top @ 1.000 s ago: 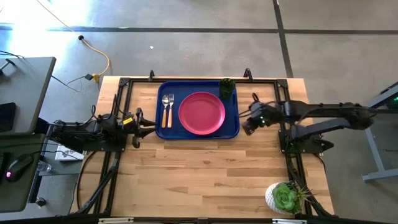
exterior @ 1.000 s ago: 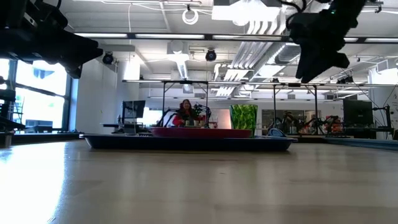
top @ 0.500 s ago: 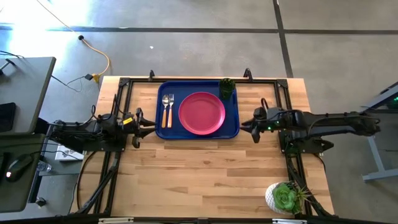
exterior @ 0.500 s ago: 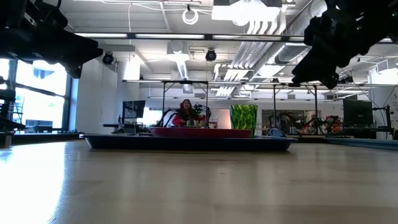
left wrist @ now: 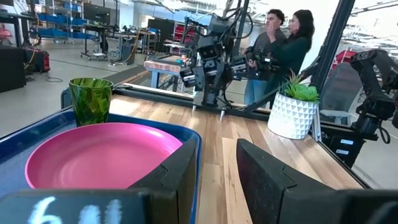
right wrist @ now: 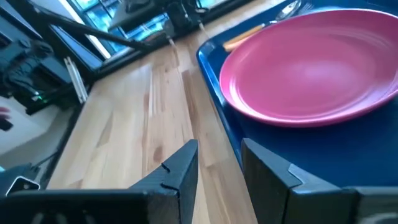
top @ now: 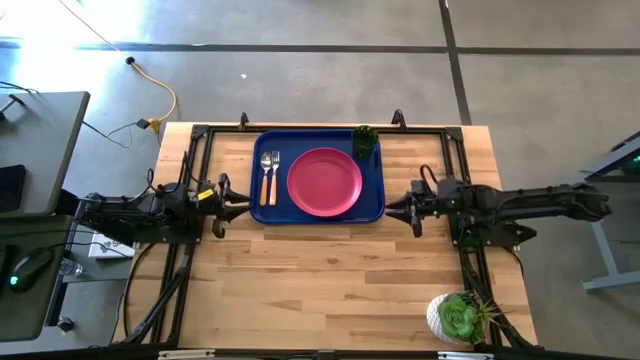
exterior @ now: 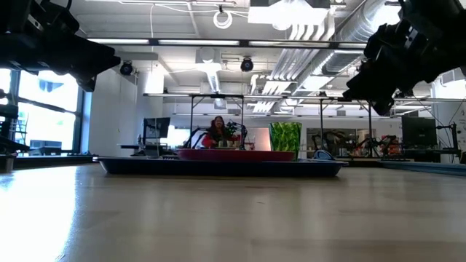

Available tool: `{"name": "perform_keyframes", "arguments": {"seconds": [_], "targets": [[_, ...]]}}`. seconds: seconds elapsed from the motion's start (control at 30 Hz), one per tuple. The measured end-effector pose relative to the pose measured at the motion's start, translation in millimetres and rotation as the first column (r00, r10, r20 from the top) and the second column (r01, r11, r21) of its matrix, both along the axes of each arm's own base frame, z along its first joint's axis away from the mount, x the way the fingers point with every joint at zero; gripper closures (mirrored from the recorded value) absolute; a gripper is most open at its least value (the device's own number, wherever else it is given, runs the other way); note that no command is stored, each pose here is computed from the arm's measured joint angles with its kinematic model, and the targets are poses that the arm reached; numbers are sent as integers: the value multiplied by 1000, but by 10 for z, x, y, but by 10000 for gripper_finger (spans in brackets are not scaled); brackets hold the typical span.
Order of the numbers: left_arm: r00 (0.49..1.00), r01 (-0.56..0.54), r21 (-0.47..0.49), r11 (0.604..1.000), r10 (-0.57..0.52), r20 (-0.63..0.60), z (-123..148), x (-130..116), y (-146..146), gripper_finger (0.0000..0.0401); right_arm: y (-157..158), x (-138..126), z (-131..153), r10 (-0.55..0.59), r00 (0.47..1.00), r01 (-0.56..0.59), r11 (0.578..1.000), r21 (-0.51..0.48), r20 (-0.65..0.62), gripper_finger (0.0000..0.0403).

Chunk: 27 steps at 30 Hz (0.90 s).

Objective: Pick and place plate/cup/fork/spoon on tray
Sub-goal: Return to Home Position

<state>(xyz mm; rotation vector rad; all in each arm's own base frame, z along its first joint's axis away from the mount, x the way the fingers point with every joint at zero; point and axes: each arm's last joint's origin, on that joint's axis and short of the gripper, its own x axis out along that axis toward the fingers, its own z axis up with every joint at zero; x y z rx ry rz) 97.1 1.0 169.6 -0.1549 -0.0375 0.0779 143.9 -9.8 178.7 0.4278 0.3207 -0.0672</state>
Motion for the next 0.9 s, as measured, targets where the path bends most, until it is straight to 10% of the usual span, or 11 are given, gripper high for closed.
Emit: {"name": "perform_keyframes", "arguments": {"seconds": [0.9], "targets": [[1000,0,-1,1000,0,0,0,0,0,298,16,-60,-180,58,990,-50,996,-68,132,289]]}}
